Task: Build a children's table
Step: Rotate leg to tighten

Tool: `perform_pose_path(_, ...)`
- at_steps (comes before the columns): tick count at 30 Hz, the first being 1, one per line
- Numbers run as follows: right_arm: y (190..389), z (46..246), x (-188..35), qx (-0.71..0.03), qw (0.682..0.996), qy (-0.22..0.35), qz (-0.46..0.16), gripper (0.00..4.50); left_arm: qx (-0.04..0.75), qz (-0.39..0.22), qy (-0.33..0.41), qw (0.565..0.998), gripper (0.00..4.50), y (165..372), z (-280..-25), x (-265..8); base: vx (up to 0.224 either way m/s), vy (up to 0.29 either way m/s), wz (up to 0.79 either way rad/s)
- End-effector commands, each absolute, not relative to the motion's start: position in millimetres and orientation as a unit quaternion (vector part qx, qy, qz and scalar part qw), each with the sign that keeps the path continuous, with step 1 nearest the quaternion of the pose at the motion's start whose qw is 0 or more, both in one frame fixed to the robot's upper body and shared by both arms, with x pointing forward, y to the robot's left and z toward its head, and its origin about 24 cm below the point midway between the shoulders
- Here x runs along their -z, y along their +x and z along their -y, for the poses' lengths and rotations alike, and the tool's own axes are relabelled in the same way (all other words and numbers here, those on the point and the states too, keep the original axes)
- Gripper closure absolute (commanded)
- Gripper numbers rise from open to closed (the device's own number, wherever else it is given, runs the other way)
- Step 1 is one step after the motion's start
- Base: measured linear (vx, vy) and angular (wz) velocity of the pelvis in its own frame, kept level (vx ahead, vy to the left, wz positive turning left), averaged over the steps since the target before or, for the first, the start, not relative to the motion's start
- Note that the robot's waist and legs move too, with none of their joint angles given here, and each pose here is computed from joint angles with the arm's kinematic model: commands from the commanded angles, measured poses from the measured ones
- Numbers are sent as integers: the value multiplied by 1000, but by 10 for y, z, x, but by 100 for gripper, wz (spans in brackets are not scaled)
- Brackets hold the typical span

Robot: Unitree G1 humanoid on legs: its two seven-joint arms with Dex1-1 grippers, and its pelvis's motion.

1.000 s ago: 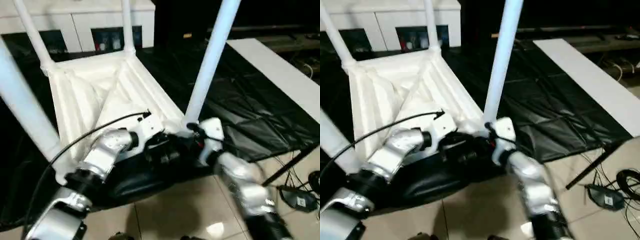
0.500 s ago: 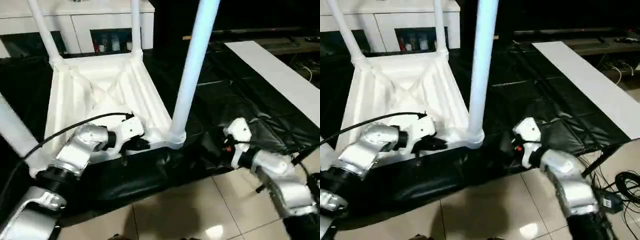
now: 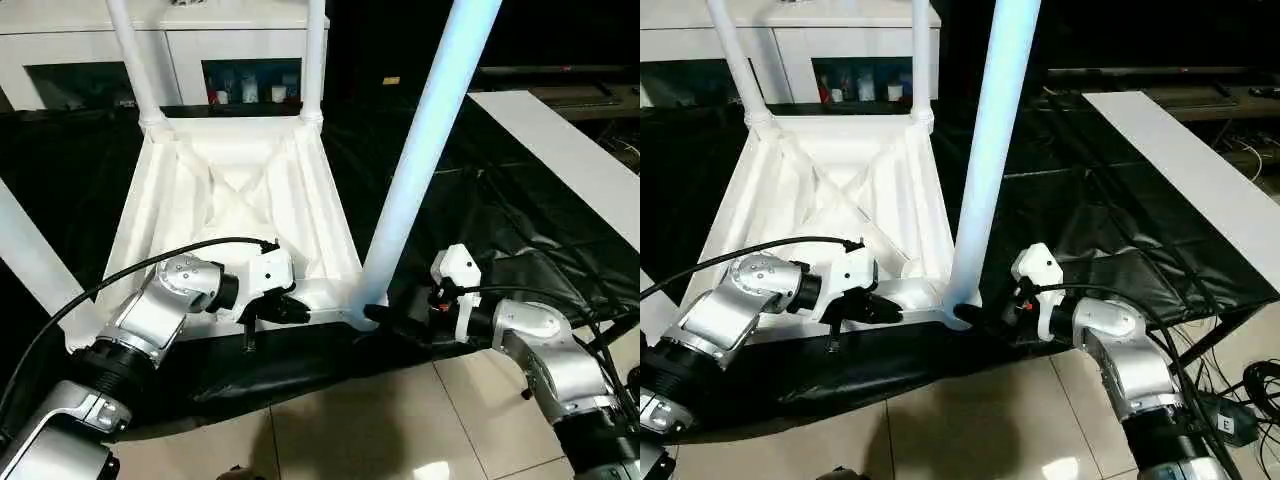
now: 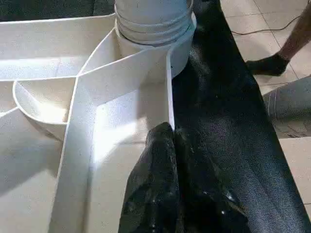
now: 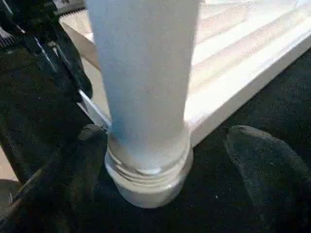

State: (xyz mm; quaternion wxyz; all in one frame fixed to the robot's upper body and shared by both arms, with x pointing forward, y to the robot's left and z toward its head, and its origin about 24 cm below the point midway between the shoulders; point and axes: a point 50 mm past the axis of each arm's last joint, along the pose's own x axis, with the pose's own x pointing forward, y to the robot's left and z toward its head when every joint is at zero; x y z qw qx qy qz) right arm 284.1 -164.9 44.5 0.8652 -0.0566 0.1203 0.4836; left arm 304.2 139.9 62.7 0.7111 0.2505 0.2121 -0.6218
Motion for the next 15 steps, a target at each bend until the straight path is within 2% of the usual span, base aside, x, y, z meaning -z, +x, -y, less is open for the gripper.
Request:
perform_pose_path(1,2881,1659,-475,-488,863,-66,-116,55,644,-238,258,680,450,2963,-1351,-530,0,0,0)
perform_pose_path(15,2910,1614,-440,-515,848,-61,-113,178,639,-240,262,683,450,2964,-1358,-520,0,0,0)
